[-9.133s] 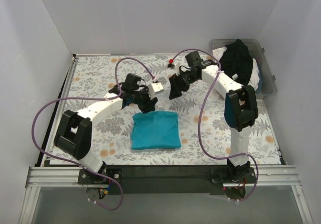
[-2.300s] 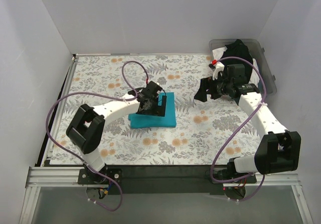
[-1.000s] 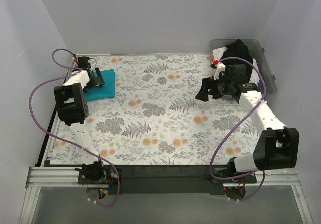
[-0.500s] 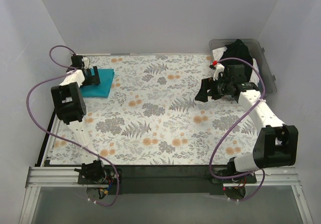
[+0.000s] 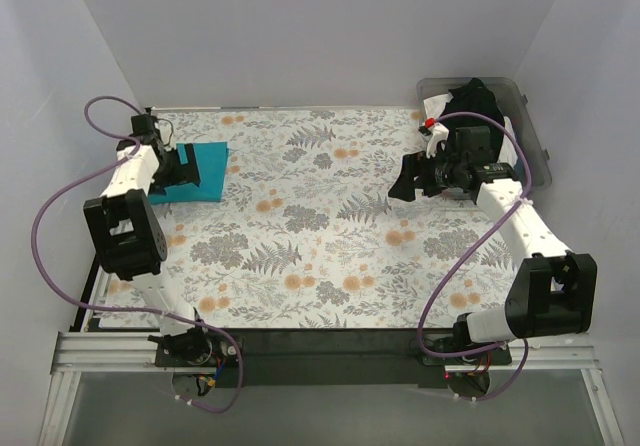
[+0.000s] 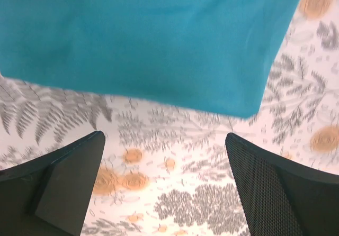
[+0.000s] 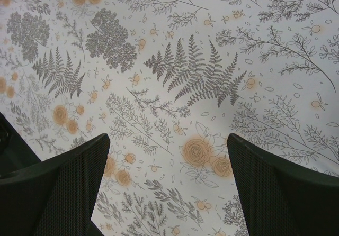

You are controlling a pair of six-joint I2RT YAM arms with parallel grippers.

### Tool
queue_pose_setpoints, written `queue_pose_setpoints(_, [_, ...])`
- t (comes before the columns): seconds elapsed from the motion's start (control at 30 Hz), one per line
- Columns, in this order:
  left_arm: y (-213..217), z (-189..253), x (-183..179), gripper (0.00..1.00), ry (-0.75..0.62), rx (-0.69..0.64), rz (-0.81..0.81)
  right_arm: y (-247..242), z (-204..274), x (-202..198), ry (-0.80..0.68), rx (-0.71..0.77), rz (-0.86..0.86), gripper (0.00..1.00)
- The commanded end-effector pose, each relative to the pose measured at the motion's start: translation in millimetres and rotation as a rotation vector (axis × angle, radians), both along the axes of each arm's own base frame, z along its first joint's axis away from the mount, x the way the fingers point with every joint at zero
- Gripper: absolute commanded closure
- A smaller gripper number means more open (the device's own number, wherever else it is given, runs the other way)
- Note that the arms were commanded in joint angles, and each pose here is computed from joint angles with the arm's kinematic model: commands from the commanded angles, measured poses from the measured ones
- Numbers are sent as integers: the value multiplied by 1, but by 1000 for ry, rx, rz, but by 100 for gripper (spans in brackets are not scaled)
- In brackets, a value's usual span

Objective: Fold and stack the t-shirts
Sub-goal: Neatly place the folded tshirt to the corner

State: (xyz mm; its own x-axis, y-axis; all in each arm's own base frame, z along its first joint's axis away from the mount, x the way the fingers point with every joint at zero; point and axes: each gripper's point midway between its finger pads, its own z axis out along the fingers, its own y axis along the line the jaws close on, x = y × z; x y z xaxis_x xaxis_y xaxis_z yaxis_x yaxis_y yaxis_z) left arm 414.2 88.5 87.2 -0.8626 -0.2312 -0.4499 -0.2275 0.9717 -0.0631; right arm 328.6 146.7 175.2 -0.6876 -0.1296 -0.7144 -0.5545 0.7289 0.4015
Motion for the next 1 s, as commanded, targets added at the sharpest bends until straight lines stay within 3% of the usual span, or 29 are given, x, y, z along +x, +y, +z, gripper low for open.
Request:
queue_pose_setpoints(0.0, [-12, -5, -38, 2, 68, -36, -36, 2, 32, 8, -78, 33, 10, 2])
queue_pose_setpoints(0.17, [-20, -25, -59, 2, 127, -77, 0, 4, 36, 5, -87, 44, 20, 2])
queue_pose_setpoints(0.4, [-18, -51, -54, 2, 148, -83, 52, 5, 34, 4, -79, 54, 26, 2])
queue_pose_setpoints(0.97, [-1, -95, 14, 2, 138, -87, 89, 0, 20, 8, -38, 48, 10, 2])
